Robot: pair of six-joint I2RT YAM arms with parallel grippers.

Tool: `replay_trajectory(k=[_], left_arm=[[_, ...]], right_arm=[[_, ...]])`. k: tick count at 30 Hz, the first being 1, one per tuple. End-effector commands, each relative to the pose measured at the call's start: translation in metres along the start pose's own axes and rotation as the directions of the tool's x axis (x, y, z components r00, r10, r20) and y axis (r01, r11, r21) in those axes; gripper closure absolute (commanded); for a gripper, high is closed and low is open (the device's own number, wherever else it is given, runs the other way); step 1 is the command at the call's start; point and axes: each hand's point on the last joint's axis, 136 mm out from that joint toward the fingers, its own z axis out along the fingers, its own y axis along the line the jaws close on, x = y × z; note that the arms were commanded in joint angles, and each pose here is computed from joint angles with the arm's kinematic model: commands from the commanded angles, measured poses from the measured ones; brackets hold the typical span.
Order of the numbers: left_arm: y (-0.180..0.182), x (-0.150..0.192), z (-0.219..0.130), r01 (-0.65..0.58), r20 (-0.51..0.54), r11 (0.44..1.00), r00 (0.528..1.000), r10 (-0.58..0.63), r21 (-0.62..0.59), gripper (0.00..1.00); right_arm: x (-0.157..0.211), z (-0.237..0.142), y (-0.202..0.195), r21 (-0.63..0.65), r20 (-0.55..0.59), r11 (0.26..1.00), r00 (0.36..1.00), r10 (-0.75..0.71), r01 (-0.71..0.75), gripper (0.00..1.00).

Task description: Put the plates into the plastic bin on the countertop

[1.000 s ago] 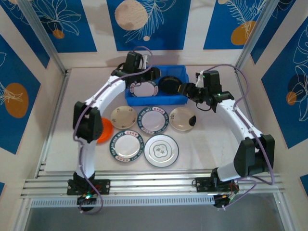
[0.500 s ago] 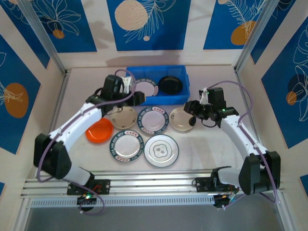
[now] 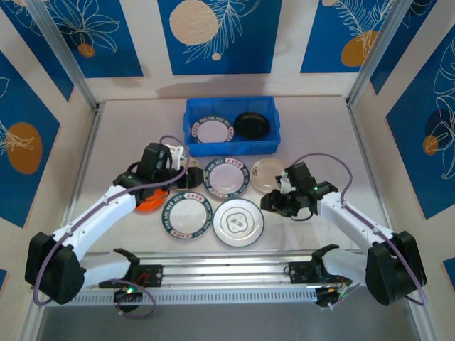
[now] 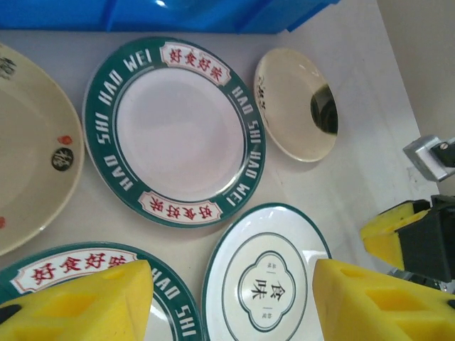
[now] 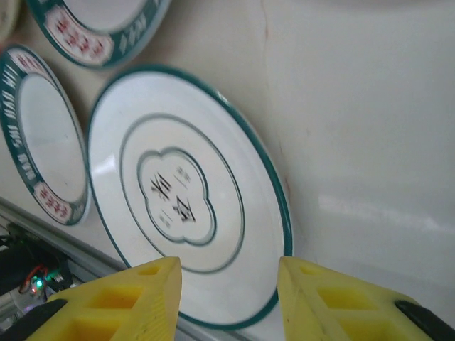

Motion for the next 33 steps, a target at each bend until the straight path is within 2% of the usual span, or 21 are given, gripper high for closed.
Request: replay_trajectory(k=[1,15,33], left_arm=[[-0.015,0.005,0.007,0.001,-0.002,0.998,1.000,-0.001,0.070,0.38],[-0.018,0.015,0.030,0.033,-0.022,0.993,0.999,-0.031,0.111,0.40],[-0.011,0.024,0.044,0.053,-0.052,0.992,0.998,-0.047,0.115,0.41]], right_arm=[[0.020,0.006,-0.007,0.025,-0.050,0.997,0.996,0.068,-0.066,0.60],[0.034,0.029,-0.022,0.077,-0.129,0.992,0.985,0.114,-0.104,0.67],[0.036,0.052,-0.022,0.030,-0.176,0.992,0.977,0.123,-0.120,0.71]])
